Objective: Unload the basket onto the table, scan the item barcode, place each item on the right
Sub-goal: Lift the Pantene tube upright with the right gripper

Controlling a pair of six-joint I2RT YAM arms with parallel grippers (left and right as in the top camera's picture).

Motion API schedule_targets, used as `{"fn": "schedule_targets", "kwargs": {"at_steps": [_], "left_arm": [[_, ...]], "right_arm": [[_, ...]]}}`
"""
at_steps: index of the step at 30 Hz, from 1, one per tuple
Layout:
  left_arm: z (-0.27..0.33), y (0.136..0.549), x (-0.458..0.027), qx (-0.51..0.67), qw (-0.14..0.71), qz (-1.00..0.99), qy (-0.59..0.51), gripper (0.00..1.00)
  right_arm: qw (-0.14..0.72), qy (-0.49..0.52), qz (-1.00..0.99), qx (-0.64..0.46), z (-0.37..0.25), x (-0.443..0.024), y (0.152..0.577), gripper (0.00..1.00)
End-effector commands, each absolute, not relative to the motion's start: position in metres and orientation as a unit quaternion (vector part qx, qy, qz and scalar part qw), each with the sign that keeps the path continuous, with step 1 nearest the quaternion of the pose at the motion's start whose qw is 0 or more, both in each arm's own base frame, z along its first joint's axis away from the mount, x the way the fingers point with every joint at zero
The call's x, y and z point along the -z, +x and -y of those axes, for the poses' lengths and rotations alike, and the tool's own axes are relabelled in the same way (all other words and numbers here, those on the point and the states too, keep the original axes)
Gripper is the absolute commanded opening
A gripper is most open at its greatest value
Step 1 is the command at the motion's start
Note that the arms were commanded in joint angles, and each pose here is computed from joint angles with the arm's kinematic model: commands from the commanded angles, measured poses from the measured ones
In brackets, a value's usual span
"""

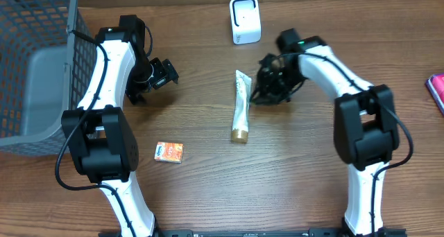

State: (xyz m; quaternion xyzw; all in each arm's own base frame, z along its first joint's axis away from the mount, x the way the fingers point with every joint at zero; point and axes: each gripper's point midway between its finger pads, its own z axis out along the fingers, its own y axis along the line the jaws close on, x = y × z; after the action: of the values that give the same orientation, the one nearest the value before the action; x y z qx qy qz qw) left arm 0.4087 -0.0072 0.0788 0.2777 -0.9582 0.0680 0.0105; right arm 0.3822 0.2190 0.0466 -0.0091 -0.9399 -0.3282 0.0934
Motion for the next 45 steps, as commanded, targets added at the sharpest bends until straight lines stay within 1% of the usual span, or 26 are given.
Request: {"fn": "schedule_targets", "kwargs": {"at_steps": [1, 3, 5, 8, 11, 14, 15, 18, 20, 22, 25, 27, 28, 29, 30, 32, 35, 37, 38, 39, 41, 42, 43, 45], "left_arm": [[0.005, 0.41, -0.08, -0.061, 0.008, 0.957, 0.284, 1.0], [0.005, 0.41, -0.08, -0.061, 0.01, 0.957, 0.284, 1.0], [0.005, 0.41, -0.08, -0.061, 0.01, 0.957, 0.284, 1.0], [0.005, 0.41, -0.08, -0.061, 0.008, 0.957, 0.284, 1.0], [0.005, 0.411, -0.08, -0.061, 0.007, 0.957, 0.284, 1.0], [0.005, 0.412, -0.08, -0.062, 0.006, 0.957, 0.284, 1.0], [0.005, 0.412, -0.08, -0.062, 0.004, 0.957, 0.284, 1.0], [0.005, 0.414, -0.08, -0.063, 0.002, 0.957, 0.284, 1.0], [0.005, 0.414, -0.08, -0.063, 0.001, 0.957, 0.284, 1.0], [0.005, 0.414, -0.08, -0.063, 0.001, 0.957, 0.284, 1.0], [0.005, 0.414, -0.08, -0.063, 0.002, 0.957, 0.284, 1.0], [0.005, 0.413, -0.08, -0.063, 0.003, 0.957, 0.284, 1.0], [0.005, 0.413, -0.08, -0.063, 0.003, 0.957, 0.284, 1.0], [0.005, 0.413, -0.08, -0.063, 0.003, 0.957, 0.284, 1.0], [0.005, 0.413, -0.08, -0.063, 0.003, 0.957, 0.284, 1.0], [0.005, 0.413, -0.08, -0.063, 0.003, 0.957, 0.284, 1.0], [0.005, 0.413, -0.08, -0.062, 0.004, 0.957, 0.284, 1.0], [0.005, 0.412, -0.08, -0.062, 0.004, 0.957, 0.284, 1.0], [0.005, 0.412, -0.08, -0.062, 0.004, 0.957, 0.284, 1.0], [0.005, 0.412, -0.08, -0.062, 0.004, 0.957, 0.284, 1.0], [0.005, 0.412, -0.08, -0.062, 0.004, 0.957, 0.284, 1.0], [0.005, 0.412, -0.08, -0.062, 0.004, 0.957, 0.284, 1.0], [0.005, 0.412, -0.08, -0.062, 0.004, 0.957, 0.284, 1.0], [0.005, 0.412, -0.08, -0.062, 0.004, 0.957, 0.284, 1.0]], "right_arm": [[0.064, -0.058, 0.966, 0.243, -0.164, -0.032, 0.398, 0.23], [0.056, -0.073, 0.973, 0.211, -0.141, -0.027, 0.403, 0.23], [0.057, -0.08, 0.971, 0.219, -0.135, -0.032, 0.404, 0.23], [0.046, -0.04, 0.963, 0.262, -0.147, -0.058, 0.404, 0.24], [0.017, -0.005, 0.969, 0.246, -0.161, -0.083, 0.407, 0.28], [-0.031, 0.046, 0.98, 0.192, -0.182, -0.108, 0.408, 0.32], [-0.057, 0.078, 0.982, 0.165, -0.198, -0.12, 0.405, 0.35], [-0.104, 0.135, 0.978, 0.117, -0.25, -0.135, 0.392, 0.36], [-0.11, 0.167, 0.973, 0.114, -0.277, -0.133, 0.38, 0.36], [-0.121, 0.174, 0.974, 0.084, -0.297, -0.124, 0.369, 0.36], [-0.144, 0.149, 0.978, 0.019, -0.309, -0.103, 0.361, 0.27], [-0.143, 0.109, 0.984, -0.009, -0.304, -0.087, 0.361, 0.25], [-0.143, 0.085, 0.986, -0.026, -0.297, -0.077, 0.362, 0.25], [-0.143, 0.077, 0.986, -0.041, -0.292, -0.071, 0.364, 0.32], [-0.147, 0.072, 0.984, -0.066, -0.283, -0.062, 0.369, 0.44], [-0.15, 0.071, 0.981, -0.097, -0.274, -0.051, 0.373, 0.59], [-0.136, 0.082, 0.981, -0.115, -0.27, -0.035, 0.372, 0.66], [-0.129, 0.087, 0.98, -0.126, -0.267, -0.026, 0.371, 0.66], [-0.127, 0.088, 0.979, -0.134, -0.265, -0.023, 0.371, 0.62], [-0.125, 0.087, 0.979, -0.135, -0.264, -0.023, 0.371, 0.51], [-0.124, 0.085, 0.98, -0.13, -0.264, -0.025, 0.371, 0.39], [-0.122, 0.085, 0.981, -0.128, -0.264, -0.026, 0.371, 0.31], [-0.117, 0.081, 0.982, -0.122, -0.264, -0.031, 0.372, 0.2], [-0.098, 0.073, 0.989, -0.088, -0.27, -0.038, 0.37, 0.11]]}}
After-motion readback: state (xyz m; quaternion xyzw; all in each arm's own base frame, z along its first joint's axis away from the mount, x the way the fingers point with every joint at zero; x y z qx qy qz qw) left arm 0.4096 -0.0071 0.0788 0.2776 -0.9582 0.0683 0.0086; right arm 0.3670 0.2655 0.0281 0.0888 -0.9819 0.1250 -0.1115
